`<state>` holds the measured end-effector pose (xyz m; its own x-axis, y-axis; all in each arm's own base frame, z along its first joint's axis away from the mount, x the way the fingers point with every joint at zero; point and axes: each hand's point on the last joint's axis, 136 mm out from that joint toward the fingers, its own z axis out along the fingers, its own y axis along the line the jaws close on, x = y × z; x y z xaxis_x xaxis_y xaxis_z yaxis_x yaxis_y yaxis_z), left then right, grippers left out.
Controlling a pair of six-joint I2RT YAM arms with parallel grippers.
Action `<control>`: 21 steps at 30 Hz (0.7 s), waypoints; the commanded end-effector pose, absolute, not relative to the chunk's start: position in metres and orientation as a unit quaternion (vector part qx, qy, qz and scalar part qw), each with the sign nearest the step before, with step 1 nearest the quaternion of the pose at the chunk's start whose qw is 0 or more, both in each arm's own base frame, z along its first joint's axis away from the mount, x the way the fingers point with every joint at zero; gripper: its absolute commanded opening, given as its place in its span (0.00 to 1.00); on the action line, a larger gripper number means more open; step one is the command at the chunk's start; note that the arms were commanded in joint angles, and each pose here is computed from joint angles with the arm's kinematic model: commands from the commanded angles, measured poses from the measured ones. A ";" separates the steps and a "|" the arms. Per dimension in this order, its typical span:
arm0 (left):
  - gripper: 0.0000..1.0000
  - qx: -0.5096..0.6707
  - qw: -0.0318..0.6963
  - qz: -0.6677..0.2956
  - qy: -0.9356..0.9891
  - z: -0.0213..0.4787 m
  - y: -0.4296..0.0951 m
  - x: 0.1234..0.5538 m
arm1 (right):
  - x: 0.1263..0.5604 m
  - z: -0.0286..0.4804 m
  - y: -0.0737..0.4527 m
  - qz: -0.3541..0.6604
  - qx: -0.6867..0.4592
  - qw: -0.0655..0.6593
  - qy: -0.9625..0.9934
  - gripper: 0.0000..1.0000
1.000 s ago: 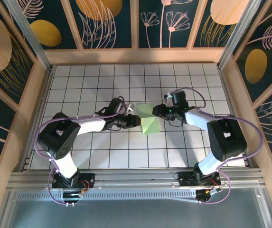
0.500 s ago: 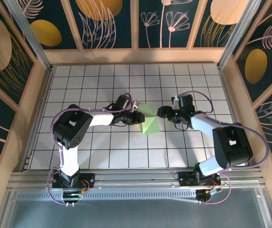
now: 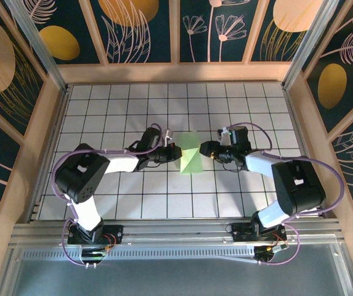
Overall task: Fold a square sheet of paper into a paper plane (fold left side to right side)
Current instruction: Turn over the paper at the center of the table.
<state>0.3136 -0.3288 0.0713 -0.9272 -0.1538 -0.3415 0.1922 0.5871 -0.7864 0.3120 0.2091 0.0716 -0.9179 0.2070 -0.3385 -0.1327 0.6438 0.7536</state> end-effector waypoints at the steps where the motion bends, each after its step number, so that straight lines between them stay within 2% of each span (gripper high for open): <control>1: 0.00 -0.012 0.226 -0.500 0.836 0.100 -0.331 0.322 | 0.317 0.080 0.227 0.456 0.006 0.210 0.865 0.62; 12: 0.00 -0.021 0.223 -0.493 0.841 0.092 -0.326 0.319 | 0.333 0.073 0.257 0.481 -0.008 0.210 0.851 0.59; 16: 0.00 -0.025 0.221 -0.488 0.844 0.088 -0.325 0.318 | 0.335 0.069 0.265 0.488 -0.010 0.206 0.848 0.53; 21: 0.00 -0.031 0.217 -0.479 0.850 0.080 -0.322 0.318 | 0.339 0.067 0.272 0.500 -0.011 0.206 0.841 0.39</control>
